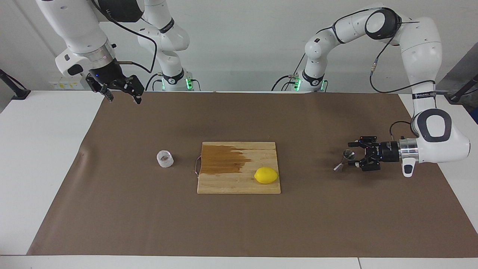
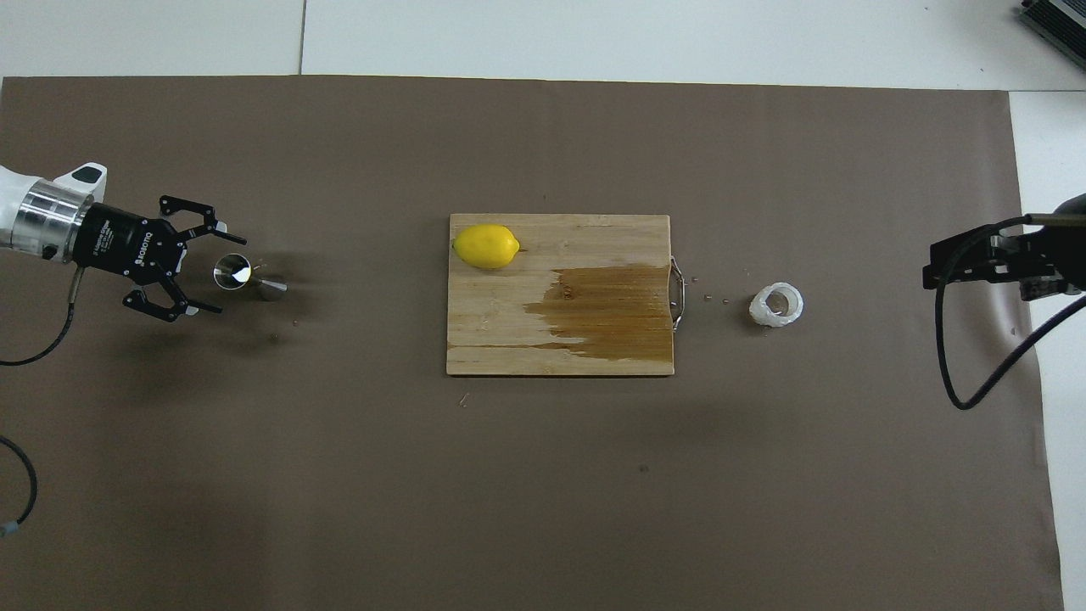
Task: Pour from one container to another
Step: 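Reach the open left gripper toward the small silver cup, then close the left gripper around the silver cup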
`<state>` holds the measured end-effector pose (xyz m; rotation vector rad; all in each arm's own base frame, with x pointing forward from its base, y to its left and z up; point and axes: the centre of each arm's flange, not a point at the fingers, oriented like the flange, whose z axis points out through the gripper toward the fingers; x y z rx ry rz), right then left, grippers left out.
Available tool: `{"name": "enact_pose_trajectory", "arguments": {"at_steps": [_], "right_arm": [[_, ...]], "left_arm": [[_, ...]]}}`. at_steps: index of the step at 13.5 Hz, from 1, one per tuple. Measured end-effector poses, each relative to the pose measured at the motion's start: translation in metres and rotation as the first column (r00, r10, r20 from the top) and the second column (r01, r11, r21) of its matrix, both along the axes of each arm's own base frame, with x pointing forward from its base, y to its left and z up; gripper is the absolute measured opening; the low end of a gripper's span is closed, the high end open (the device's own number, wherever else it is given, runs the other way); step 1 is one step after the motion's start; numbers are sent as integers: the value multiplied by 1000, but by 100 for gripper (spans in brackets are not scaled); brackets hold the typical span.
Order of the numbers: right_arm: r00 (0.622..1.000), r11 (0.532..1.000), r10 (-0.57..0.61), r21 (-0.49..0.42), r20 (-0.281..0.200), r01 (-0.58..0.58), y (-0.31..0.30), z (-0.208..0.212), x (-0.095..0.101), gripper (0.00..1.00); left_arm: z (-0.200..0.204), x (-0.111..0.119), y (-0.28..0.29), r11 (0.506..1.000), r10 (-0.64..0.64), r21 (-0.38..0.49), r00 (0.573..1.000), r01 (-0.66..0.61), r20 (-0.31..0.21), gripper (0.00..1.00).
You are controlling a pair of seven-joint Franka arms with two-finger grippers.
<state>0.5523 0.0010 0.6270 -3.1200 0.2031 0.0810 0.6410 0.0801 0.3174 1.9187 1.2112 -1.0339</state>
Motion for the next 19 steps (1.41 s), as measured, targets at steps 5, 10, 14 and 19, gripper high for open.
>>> {"name": "enact_pose_trajectory", "arguments": {"at_steps": [5,10,14,19], "right_arm": [[1000,1000,0,0,0,0,0,0,0,100],[1000,1000,0,0,0,0,0,0,0,100],[1000,1000,0,0,0,0,0,0,0,100],[1000,1000,0,0,0,0,0,0,0,100]], "left_arm": [[-7,-6,-4,1000,-1,-1,999,1,-42,99],[-9,-7,-3,1000,8,3,998,-8,-61,78],[-9,-7,-3,1000,17,8,997,-17,-74,72],[-9,-7,-3,1000,22,11,996,-21,-82,69]]}}
